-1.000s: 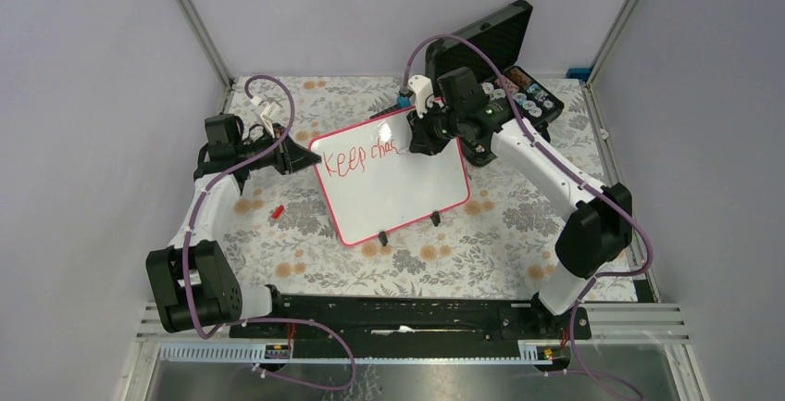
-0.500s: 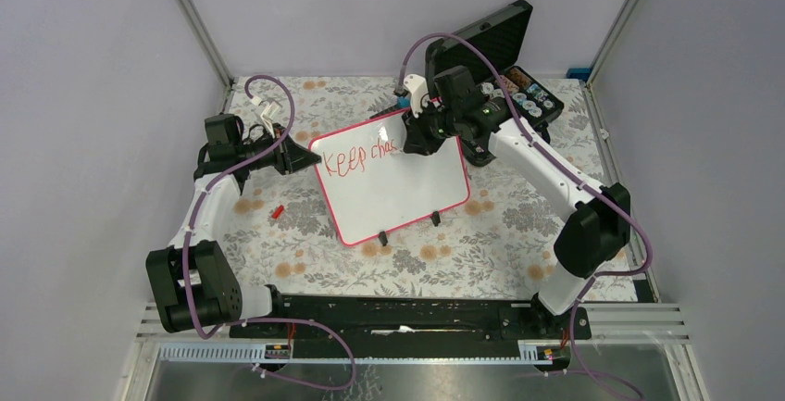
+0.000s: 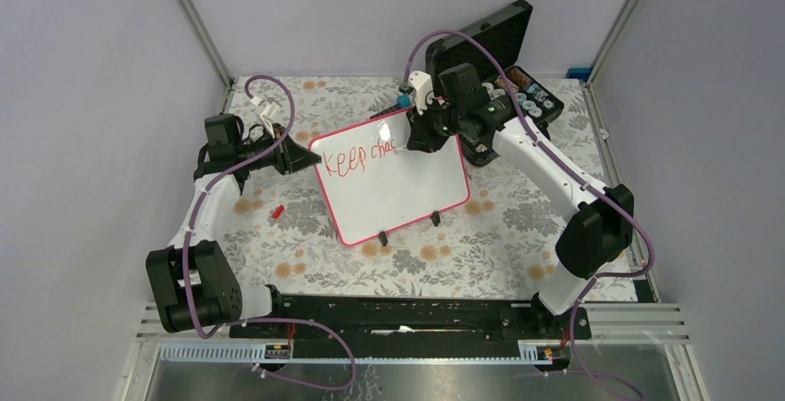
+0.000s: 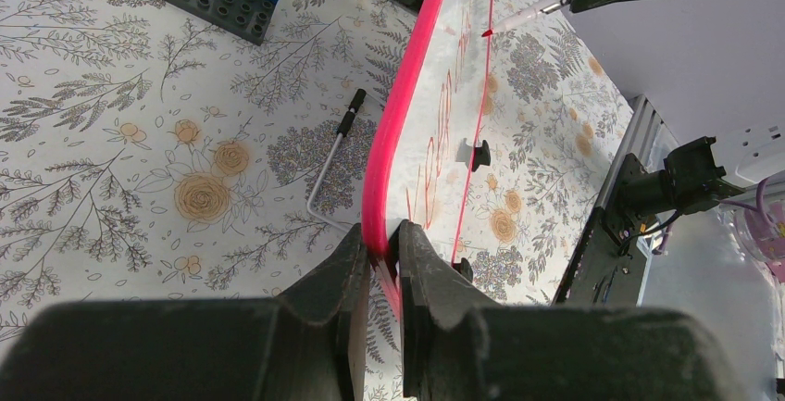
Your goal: Write a sentence on the whiteboard
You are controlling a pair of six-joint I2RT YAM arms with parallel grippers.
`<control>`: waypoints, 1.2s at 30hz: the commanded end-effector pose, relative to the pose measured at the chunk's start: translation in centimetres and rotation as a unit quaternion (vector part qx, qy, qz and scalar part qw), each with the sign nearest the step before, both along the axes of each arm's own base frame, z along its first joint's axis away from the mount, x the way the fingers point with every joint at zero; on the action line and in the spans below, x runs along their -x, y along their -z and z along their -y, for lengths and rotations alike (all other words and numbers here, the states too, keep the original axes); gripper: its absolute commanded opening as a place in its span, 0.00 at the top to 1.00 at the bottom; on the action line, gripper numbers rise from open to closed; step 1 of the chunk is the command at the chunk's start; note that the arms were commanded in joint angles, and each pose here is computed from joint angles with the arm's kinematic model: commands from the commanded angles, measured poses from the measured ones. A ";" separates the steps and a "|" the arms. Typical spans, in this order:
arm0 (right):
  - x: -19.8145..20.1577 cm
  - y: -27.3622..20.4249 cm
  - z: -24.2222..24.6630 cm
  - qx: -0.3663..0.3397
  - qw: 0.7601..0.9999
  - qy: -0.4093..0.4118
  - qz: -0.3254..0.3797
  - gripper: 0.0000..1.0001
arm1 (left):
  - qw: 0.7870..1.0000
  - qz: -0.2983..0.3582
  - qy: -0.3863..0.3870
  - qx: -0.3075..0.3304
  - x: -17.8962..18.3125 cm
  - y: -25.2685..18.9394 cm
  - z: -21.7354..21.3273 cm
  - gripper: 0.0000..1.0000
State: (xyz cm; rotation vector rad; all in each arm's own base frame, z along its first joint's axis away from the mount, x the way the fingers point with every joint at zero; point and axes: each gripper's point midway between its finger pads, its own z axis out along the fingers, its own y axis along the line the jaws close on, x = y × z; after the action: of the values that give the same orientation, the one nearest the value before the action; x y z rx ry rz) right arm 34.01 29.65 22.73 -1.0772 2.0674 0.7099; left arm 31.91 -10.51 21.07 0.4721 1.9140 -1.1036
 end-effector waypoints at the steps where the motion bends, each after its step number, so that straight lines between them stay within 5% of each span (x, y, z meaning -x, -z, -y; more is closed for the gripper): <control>1: 0.4 -1.7 0.3 -0.009 1.000 -0.005 0.019 1.00 | 0.998 0.055 0.014 -0.022 -0.4 -1.1 0.3 1.00; 36: -2.5 -2.5 0.5 -0.012 0.999 0.024 0.035 1.00 | 0.998 0.055 0.014 -0.022 -0.4 -1.0 0.3 1.00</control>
State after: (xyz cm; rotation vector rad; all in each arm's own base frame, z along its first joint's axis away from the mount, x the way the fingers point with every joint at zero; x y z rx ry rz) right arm 35.64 28.81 23.95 -1.0324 2.0528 0.6650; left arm 31.91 -10.51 21.07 0.4721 1.9140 -1.1036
